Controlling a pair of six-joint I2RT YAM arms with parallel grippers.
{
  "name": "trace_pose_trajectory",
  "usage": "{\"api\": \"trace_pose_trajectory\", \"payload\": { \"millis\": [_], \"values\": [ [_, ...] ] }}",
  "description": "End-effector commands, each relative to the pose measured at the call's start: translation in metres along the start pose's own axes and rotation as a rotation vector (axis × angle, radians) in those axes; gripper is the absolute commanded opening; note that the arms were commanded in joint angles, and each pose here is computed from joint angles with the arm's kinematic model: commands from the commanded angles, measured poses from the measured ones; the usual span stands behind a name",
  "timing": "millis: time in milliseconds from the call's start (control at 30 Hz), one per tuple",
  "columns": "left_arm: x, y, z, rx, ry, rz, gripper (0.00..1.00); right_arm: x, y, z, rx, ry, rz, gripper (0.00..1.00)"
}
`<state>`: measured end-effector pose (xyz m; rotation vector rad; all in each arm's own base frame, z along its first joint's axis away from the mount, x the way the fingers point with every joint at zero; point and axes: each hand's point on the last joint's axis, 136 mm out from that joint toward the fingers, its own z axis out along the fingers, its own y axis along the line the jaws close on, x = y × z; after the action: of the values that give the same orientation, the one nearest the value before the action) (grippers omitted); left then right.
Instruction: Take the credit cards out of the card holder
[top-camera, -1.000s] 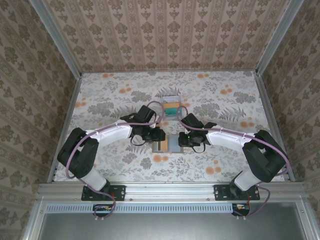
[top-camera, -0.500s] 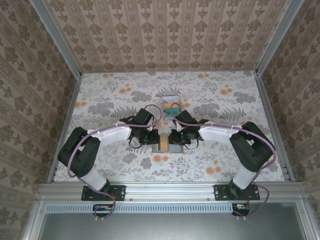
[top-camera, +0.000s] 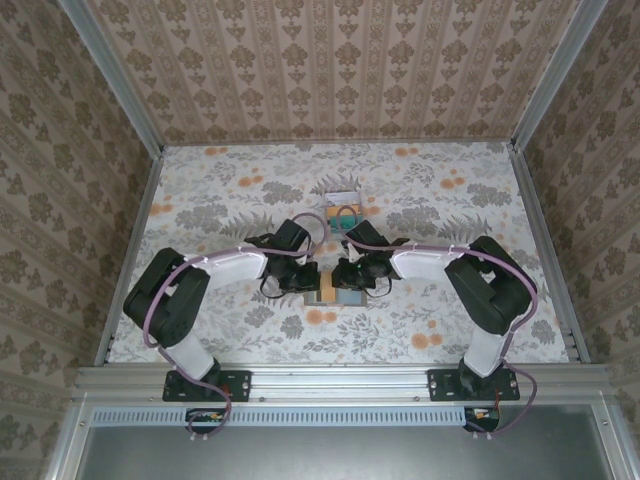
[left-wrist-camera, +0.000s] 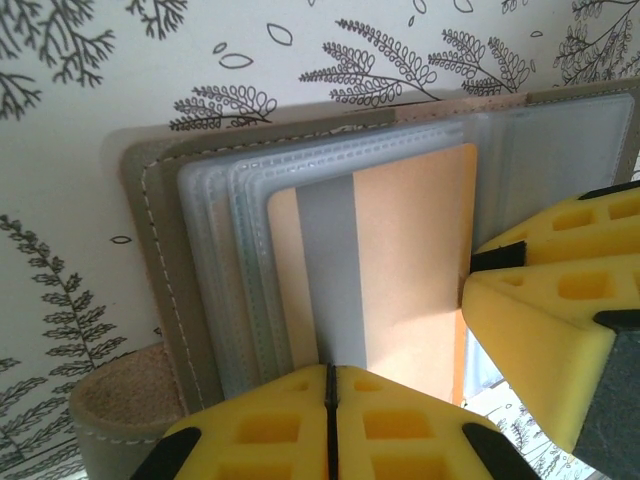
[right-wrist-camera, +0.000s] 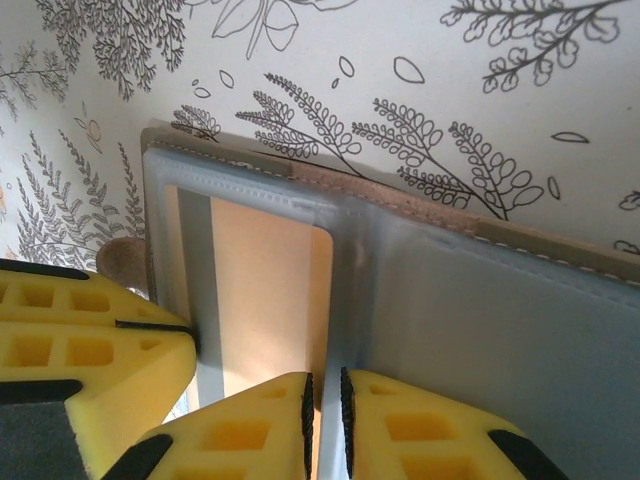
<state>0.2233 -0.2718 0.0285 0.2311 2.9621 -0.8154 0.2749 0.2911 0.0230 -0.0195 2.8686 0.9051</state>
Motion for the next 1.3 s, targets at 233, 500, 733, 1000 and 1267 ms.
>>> {"api": "trace_pose_trajectory", "payload": {
  "millis": [233,500,733,1000,1267],
  "values": [
    [0.008,0.01,0.012,-0.04,0.043,-0.013,0.05,-0.001,0.014,0.007,-0.086,0.032,0.035,0.17],
    [0.009,0.014,0.01,-0.06,0.04,-0.019,0.03,-0.003,0.007,-0.003,-0.101,0.009,0.066,0.0],
    [0.011,0.024,0.006,-0.076,0.038,-0.037,0.02,-0.001,-0.01,-0.018,-0.077,-0.012,0.084,0.0],
    [0.01,0.023,0.007,-0.071,0.04,-0.041,0.0,0.001,-0.005,-0.015,-0.114,0.01,0.08,0.12],
    [0.013,0.026,0.007,-0.073,0.045,-0.044,0.0,0.002,0.005,-0.009,-0.14,0.012,0.063,0.16]
  ]
}}
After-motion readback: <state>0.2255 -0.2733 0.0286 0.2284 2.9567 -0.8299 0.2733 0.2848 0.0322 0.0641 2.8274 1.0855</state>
